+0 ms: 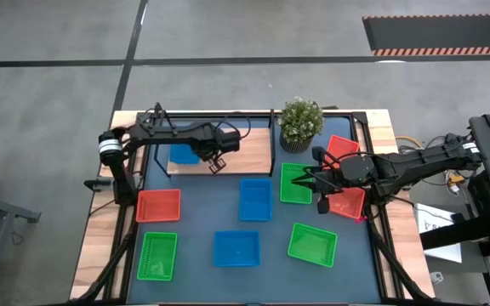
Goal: Stack baskets on shelf by color
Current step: Put the top left blue bin on the shelf, then put the left orange bin on the shelf
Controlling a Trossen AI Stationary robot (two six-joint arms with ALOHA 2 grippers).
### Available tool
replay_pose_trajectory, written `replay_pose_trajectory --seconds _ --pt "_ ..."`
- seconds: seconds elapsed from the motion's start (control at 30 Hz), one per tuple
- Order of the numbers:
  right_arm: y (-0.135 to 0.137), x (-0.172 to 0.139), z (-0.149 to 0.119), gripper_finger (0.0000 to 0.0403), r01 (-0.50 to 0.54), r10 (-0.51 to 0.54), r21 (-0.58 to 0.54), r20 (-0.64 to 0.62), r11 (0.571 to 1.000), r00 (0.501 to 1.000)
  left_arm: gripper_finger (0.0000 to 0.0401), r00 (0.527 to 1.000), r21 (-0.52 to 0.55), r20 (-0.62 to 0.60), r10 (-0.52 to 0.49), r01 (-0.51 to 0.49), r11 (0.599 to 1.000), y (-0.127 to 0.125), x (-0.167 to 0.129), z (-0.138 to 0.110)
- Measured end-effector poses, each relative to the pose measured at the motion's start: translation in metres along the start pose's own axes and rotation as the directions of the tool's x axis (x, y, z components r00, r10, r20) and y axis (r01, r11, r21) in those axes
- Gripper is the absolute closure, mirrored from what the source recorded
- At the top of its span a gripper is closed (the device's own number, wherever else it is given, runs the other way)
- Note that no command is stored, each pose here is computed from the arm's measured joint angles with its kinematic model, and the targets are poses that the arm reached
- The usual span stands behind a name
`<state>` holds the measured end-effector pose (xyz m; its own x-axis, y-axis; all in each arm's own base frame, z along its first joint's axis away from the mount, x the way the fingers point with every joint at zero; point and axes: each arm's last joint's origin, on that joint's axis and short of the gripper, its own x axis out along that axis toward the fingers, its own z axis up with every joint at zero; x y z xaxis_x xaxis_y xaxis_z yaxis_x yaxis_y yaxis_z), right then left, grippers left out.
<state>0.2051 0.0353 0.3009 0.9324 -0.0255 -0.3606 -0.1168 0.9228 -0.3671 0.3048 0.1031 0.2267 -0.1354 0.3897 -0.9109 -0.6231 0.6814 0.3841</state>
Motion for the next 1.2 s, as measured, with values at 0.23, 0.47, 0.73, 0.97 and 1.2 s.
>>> replay_pose_trajectory --seconds 0.23,0.47,0.73,0.97,1.2 --pt "0.0 0.0 0.0 0.0394 -0.001 0.001 -0.001 -0.003 1.0 1.0 0.0401 1.0 -0.011 0.012 -0.006 0.006 1.0 0.001 -0.006 -0.001" --pt "0.001 0.002 -0.002 0.0394 -0.005 0.005 0.004 -0.016 1.0 1.0 0.0401 0.985 0.0 0.153 -0.074 0.075 0.997 -0.012 -0.033 -0.005" --pt "0.002 0.007 -0.003 0.0394 -0.01 0.009 -0.008 -0.026 1.0 1.0 0.0401 0.872 0.236 0.403 -0.279 0.196 0.952 -0.062 -0.088 -0.04" --pt "0.003 0.008 -0.002 0.039 -0.016 0.016 -0.012 -0.016 1.0 1.0 0.0401 0.815 0.492 0.404 -0.416 0.19 0.85 -0.106 -0.116 -0.087" --pt "0.001 0.005 0.001 0.0365 -0.001 0.003 -0.054 0.025 0.999 1.0 0.0401 0.794 0.493 0.395 -0.462 0.241 0.836 -0.122 -0.126 -0.112"
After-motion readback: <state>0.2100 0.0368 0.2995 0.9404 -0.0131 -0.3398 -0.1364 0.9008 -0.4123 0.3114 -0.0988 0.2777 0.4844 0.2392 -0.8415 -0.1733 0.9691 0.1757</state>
